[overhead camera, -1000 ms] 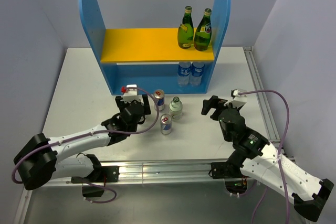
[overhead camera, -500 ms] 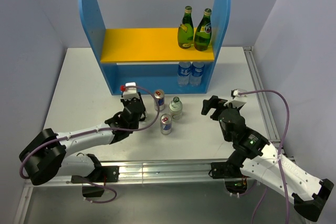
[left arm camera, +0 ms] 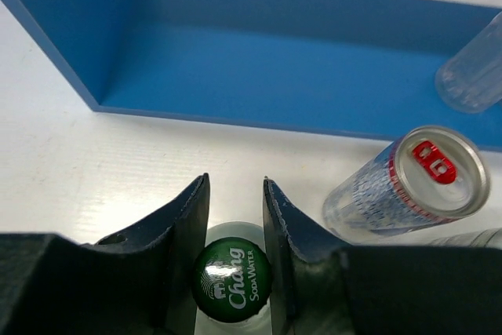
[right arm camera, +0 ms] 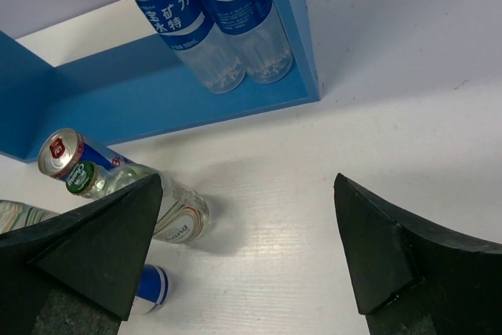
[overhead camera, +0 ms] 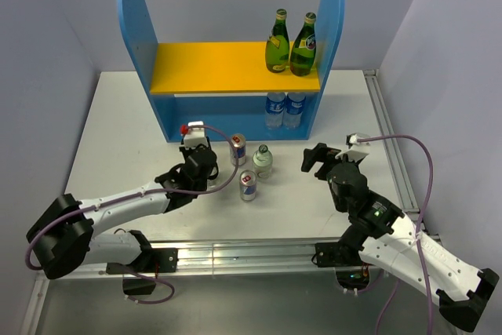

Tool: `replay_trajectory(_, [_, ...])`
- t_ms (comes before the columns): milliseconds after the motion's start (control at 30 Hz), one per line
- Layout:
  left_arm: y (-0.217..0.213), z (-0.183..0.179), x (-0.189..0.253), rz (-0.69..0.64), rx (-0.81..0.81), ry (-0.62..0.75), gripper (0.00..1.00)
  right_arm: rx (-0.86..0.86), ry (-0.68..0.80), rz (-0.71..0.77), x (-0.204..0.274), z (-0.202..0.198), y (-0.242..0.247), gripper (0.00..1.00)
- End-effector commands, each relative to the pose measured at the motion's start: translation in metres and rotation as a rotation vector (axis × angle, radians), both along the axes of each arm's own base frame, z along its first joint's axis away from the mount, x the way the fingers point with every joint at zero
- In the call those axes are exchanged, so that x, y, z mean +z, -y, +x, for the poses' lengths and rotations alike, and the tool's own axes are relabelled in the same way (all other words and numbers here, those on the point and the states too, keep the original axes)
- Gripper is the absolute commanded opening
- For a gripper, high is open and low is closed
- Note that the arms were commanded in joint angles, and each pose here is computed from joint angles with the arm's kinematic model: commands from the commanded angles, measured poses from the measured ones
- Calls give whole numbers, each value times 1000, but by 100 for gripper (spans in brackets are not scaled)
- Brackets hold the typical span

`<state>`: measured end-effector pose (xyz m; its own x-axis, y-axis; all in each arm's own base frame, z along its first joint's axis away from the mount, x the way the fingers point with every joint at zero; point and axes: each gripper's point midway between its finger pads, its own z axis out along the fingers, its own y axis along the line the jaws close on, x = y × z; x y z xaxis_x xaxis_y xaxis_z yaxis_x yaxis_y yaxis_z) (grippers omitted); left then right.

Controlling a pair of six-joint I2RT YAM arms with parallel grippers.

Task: Place and organize the beverage onto the shelf

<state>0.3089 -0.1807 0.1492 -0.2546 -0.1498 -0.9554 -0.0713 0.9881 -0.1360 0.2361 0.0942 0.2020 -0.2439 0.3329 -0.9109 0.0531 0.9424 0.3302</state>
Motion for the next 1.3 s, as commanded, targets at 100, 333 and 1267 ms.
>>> replay_trajectory(100, [-6,4,56,17,35,50,0,-2,28,36,7,1,-2,96])
replay_trajectory(333, [-10,8,113,21,44,130,0,4,29,39,7,0,-2,96])
replay_trajectory(1267, [-43,81,386,56,124,497,0,24,31,45,8,-1,-5,96])
